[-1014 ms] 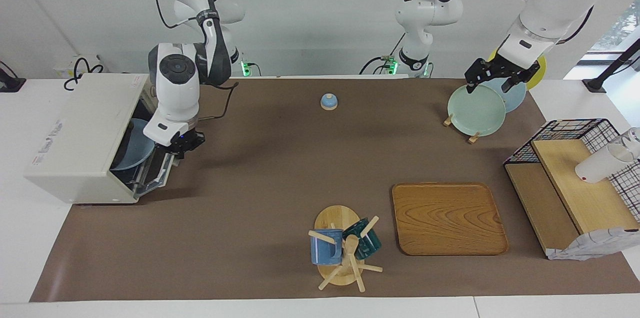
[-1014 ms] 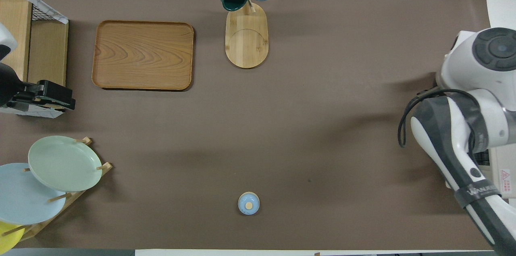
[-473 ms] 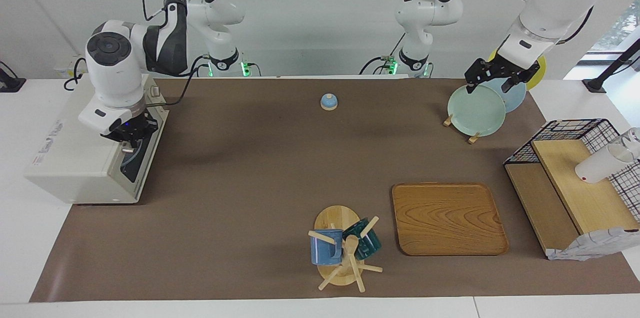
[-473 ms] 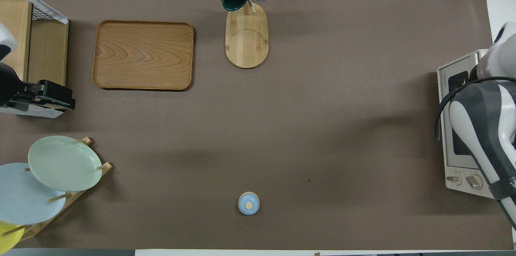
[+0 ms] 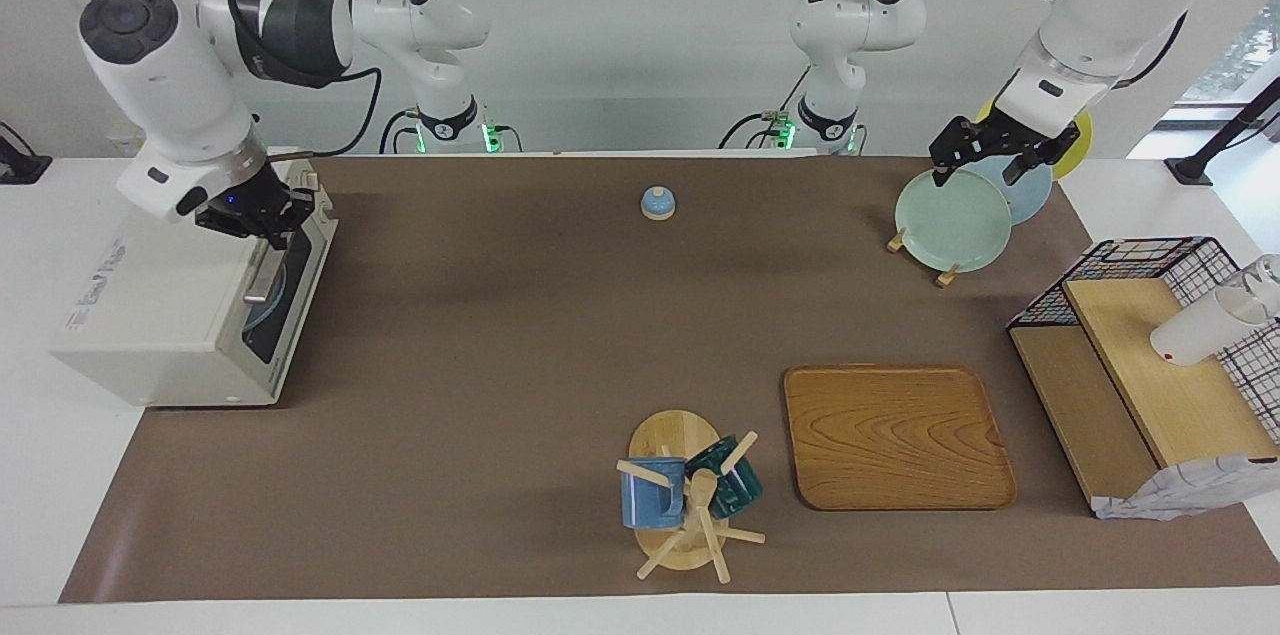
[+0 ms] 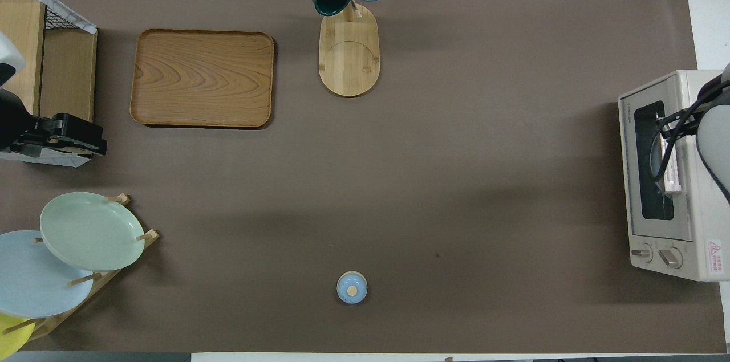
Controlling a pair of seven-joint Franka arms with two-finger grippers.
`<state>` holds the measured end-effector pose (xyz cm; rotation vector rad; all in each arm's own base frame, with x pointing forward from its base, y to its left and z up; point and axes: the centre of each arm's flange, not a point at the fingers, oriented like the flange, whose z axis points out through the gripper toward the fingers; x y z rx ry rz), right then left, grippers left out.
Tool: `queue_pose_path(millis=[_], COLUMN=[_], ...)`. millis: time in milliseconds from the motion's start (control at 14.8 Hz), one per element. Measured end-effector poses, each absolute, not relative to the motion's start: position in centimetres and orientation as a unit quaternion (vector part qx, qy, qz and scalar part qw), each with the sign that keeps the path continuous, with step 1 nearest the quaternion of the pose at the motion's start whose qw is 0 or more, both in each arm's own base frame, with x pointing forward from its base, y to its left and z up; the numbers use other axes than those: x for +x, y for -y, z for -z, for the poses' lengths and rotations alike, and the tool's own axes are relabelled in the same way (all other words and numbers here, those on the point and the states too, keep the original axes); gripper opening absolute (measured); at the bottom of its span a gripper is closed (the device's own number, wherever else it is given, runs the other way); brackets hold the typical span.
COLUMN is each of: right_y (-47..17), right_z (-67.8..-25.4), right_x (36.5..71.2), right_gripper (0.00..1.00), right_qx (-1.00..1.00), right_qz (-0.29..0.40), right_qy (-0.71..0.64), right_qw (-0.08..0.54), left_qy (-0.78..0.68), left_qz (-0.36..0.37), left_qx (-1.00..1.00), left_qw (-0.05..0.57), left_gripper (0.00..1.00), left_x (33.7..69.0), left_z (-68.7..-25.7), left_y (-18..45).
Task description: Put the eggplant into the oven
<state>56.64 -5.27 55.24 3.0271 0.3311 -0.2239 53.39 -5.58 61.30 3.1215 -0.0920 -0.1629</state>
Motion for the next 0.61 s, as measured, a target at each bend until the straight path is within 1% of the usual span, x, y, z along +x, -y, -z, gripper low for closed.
queue_pose_path(millis=[68,135,203,270,338,406,473,609], right_y=[5.1,5.0,4.9,4.7,4.6,4.5,4.5,4.5], right_z=[-55.8,-56.1,-56.1,-56.0,-55.7,-55.4,-55.2,-55.3], right_x=[56.2,55.6,55.2,54.8,54.5,54.4,54.4,54.3], right_gripper=[0.06,0.11,0.20,0.26,0.26,0.30,0.38,0.58], right_qx=[0.992,0.992,0.993,0.993,0.994,0.994,0.994,0.994], right_qz=[0.076,0.083,0.089,0.093,0.096,0.098,0.100,0.098], right_qy=[-0.098,-0.086,-0.073,-0.061,-0.051,-0.046,-0.043,-0.041], right_qw=[0.036,0.032,0.030,0.030,0.030,0.029,0.026,0.022], left_qy=[0.029,0.029,0.029,0.029,0.029,0.029,0.029,0.029], left_qz=[0.052,0.052,0.052,0.052,0.052,0.052,0.052,0.052], left_qx=[0.998,0.998,0.998,0.998,0.998,0.998,0.998,0.998], left_qw=[0.007,0.007,0.007,0.007,0.007,0.007,0.007,0.007], left_gripper=[1.00,1.00,1.00,1.00,1.00,1.00,1.00,1.00], left_x=[53.4,53.4,53.4,53.4,53.4,53.4,53.4,53.4], left_z=[-61.3,-61.3,-61.3,-61.3,-61.3,-61.3,-61.3,-61.3], left_y=[5.6,5.6,5.6,5.6,5.6,5.6,5.6,5.6])
